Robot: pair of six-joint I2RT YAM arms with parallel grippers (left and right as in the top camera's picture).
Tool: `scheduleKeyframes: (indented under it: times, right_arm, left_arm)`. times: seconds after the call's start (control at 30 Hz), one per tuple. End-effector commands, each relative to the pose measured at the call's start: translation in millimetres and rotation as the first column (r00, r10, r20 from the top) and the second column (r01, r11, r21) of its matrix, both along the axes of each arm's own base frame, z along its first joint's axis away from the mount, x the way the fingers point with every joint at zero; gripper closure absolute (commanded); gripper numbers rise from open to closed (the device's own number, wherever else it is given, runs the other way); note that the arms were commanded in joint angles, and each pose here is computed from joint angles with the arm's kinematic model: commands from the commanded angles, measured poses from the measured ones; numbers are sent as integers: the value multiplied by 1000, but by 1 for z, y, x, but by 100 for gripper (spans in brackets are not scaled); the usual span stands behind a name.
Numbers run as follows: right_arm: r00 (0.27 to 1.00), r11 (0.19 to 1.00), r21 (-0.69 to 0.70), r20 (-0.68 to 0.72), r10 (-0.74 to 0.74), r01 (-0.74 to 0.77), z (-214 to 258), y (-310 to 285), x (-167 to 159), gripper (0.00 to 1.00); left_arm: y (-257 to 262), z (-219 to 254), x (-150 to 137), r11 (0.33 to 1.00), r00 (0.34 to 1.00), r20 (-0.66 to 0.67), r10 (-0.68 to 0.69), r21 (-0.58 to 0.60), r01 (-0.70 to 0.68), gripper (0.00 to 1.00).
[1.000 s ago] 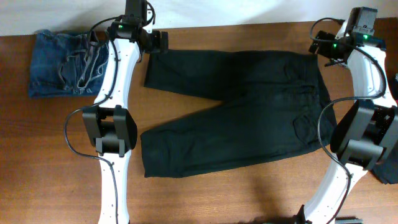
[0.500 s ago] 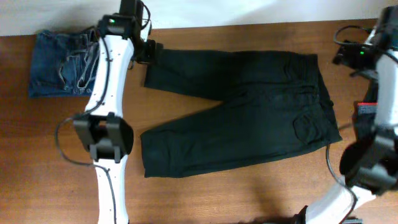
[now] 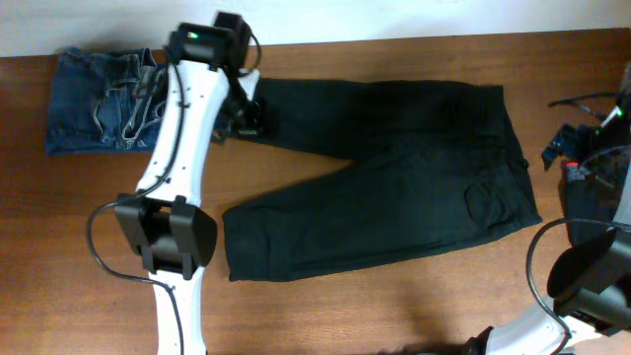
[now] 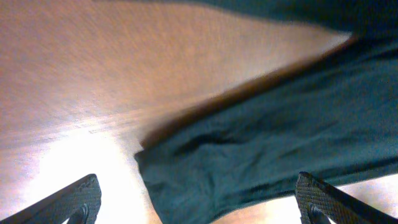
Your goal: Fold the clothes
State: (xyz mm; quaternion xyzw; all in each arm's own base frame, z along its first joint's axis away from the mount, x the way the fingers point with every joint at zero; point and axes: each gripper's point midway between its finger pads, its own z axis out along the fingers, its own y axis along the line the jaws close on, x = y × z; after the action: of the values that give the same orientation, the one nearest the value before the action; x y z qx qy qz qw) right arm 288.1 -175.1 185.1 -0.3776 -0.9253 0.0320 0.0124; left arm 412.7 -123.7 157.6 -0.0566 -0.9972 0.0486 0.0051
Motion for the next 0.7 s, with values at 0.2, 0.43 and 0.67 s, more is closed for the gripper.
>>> scheduleKeyframes:
  times: [0.2,0.43,0.67]
  right_arm:
    - [996,991,104,7,-90,89,-5,12,-19,1]
    - [976,974,121,82,-200,189,-51,15,-31,1]
    - [974,969,153,91,-208,193,-87,19,-31,1]
  left_arm:
    - [22,97,-86,998,985,156,68,-12,-66,1]
    - [25,79,-170,957,960,97,263,-151,-247,1]
    - [16,3,-219,912,937,-74,343,-215,-350,3]
